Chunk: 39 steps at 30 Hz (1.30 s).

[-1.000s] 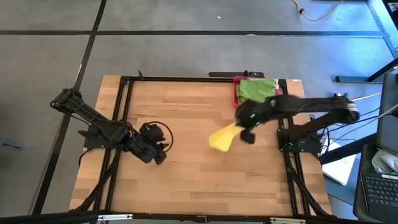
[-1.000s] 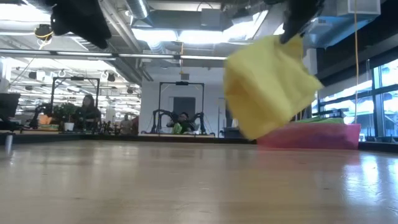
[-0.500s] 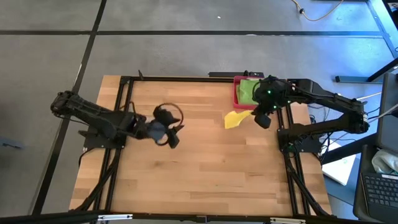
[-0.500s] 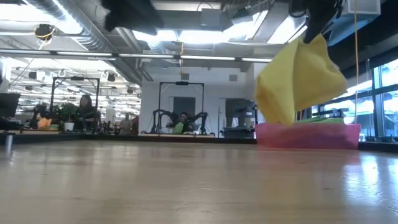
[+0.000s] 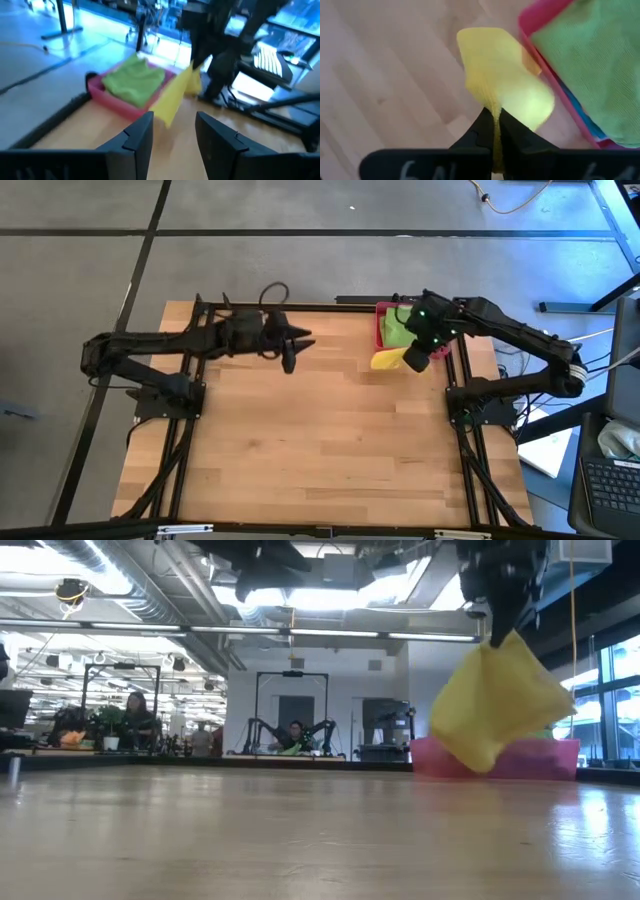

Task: Fold microfiber towels
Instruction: Put the yellow towel into the red bin

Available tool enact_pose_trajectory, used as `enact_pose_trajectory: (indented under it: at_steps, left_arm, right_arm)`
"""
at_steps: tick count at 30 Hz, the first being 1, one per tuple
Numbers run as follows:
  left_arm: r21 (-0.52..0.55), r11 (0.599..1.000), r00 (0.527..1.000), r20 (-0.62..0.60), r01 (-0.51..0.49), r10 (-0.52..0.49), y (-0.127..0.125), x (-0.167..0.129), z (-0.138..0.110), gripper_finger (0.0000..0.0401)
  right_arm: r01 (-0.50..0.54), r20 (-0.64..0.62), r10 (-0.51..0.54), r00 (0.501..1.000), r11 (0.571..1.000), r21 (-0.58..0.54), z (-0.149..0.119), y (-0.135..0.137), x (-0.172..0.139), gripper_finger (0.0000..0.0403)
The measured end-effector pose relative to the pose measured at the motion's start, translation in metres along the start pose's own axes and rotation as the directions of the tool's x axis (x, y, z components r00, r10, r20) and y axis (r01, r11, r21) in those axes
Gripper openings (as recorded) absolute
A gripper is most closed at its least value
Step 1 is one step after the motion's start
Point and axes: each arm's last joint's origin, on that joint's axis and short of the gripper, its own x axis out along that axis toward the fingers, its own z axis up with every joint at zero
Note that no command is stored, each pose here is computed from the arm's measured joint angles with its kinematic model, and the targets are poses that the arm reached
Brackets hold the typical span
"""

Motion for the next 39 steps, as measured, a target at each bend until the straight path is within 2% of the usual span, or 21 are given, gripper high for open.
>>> enact_pose_trajectory:
  at_steps: [8, 12, 17, 19, 23, 26, 32, 35, 39]
  left_arm:
    - [0.015, 1.0, 0.998, 0.055, 0.005, -0.006, 0.025, 0.001, 0.012, 0.0137]
    - [0.015, 0.999, 0.998, 0.058, 0.035, -0.036, 0.026, 0.001, 0.013, 0.0137]
    - [0.036, 0.992, 0.986, 0.111, 0.125, -0.128, 0.023, 0.011, 0.016, 0.0137]
    - [0.068, 0.986, 0.979, 0.125, 0.15, -0.158, 0.022, 0.023, 0.014, 0.0137]
    - [0.16, 0.977, 0.985, 0.073, 0.14, -0.153, 0.021, 0.053, 0.009, 0.0137]
    - [0.207, 0.967, 0.984, 0.064, 0.148, -0.164, 0.018, 0.075, 0.015, 0.0137]
    - [0.217, 0.952, 0.972, 0.045, 0.218, -0.233, 0.014, 0.119, 0.026, 0.0137]
    - [0.225, 0.948, 0.974, -0.017, 0.226, -0.228, 0.017, 0.143, 0.019, 0.0137]
    - [0.178, 0.958, 0.969, -0.144, 0.223, -0.199, 0.031, 0.17, -0.002, 0.0137]
  right_arm:
    - [0.06, -0.088, -0.054, 0.995, 0.996, 0.071, 0.011, -0.033, 0.028, 0.001]
    - [0.074, -0.062, -0.067, 0.996, 0.991, 0.108, 0.018, -0.049, 0.03, 0.0011]
    - [0.09, -0.003, -0.091, 0.996, 0.98, 0.179, 0.024, -0.068, 0.029, 0.0011]
    - [0.095, 0.016, -0.1, 0.995, 0.975, 0.203, 0.025, -0.074, 0.027, 0.0011]
    - [0.082, 0.028, -0.092, 0.995, 0.965, 0.247, 0.023, -0.084, 0.025, 0.0011]
    - [0.076, 0.041, -0.091, 0.995, 0.956, 0.284, 0.023, -0.09, 0.023, 0.0011]
    - [-0.041, 0.16, -0.022, 0.987, 0.925, 0.378, 0.031, -0.097, 0.02, 0.0011]
    - [-0.043, 0.164, -0.022, 0.986, 0.923, 0.382, 0.032, -0.097, 0.02, 0.0011]
    - [-0.004, 0.146, -0.059, 0.988, 0.918, 0.397, 0.03, -0.098, 0.02, 0.0011]
